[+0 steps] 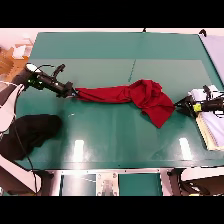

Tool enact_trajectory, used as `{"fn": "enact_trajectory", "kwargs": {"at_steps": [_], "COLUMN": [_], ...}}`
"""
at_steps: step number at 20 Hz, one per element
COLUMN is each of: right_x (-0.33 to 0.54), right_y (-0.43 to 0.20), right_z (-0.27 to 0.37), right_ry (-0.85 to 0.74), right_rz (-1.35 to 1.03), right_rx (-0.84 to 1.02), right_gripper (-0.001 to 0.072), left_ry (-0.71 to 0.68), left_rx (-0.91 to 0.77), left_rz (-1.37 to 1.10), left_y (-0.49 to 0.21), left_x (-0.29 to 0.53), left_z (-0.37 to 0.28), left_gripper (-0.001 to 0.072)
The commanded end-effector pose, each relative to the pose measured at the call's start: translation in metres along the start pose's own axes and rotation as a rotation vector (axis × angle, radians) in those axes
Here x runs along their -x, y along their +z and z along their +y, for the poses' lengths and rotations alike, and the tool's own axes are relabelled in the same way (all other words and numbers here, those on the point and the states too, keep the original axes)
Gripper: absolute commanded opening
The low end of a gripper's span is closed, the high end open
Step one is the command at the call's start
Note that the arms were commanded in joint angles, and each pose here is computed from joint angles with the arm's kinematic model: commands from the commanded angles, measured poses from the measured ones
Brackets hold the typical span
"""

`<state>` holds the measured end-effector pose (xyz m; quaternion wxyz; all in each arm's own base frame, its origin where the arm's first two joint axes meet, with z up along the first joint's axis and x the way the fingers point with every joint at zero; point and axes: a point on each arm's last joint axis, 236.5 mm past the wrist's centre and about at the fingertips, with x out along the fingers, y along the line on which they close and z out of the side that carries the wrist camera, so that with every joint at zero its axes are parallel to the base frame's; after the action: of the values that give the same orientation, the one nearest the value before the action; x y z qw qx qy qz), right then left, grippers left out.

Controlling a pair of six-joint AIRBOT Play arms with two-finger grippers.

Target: Fold the shirts.

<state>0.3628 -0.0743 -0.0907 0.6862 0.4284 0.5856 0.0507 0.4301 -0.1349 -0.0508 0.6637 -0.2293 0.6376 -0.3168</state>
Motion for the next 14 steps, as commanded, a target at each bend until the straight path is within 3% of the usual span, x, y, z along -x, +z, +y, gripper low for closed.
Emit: {"fn": "enact_trajectory", "kwargs": {"at_steps": [1,2,4,8,11,14], "right_x": [-0.026,-0.036,-0.051,-0.022,0.086,0.227], "right_y": [-0.008,-0.012,-0.018,-0.004,0.025,0.001], "right_z": [-0.006,0.003,0.022,0.106,0.235,0.359], "right_ry": [-0.016,-0.001,0.02,0.159,0.38,0.553], "right_rz": [0.053,0.074,0.102,0.098,-0.141,-0.44], "right_rx": [-0.003,0.01,0.05,0.205,0.43,0.712], "right_gripper": [0.049,0.0469,0.0015,0.0017,0.0017,0.0017], "left_ry": [-0.015,-0.017,-0.025,-0.1,-0.249,-0.346], "left_rx": [0.013,0.016,0.032,-0.045,-0.23,-0.5], "left_rz": [0.024,0.029,0.041,0.029,-0.187,-0.507], "left_y": [-0.004,-0.006,-0.007,0.007,0.051,0.071], "left_x": [0.004,0.004,0.006,0.035,0.101,0.205], "left_z": [-0.004,-0.005,-0.008,-0.051,-0.149,-0.273], "left_gripper": [0.003,0.003,0.003,0.0029,0.0029,0.0029]}}
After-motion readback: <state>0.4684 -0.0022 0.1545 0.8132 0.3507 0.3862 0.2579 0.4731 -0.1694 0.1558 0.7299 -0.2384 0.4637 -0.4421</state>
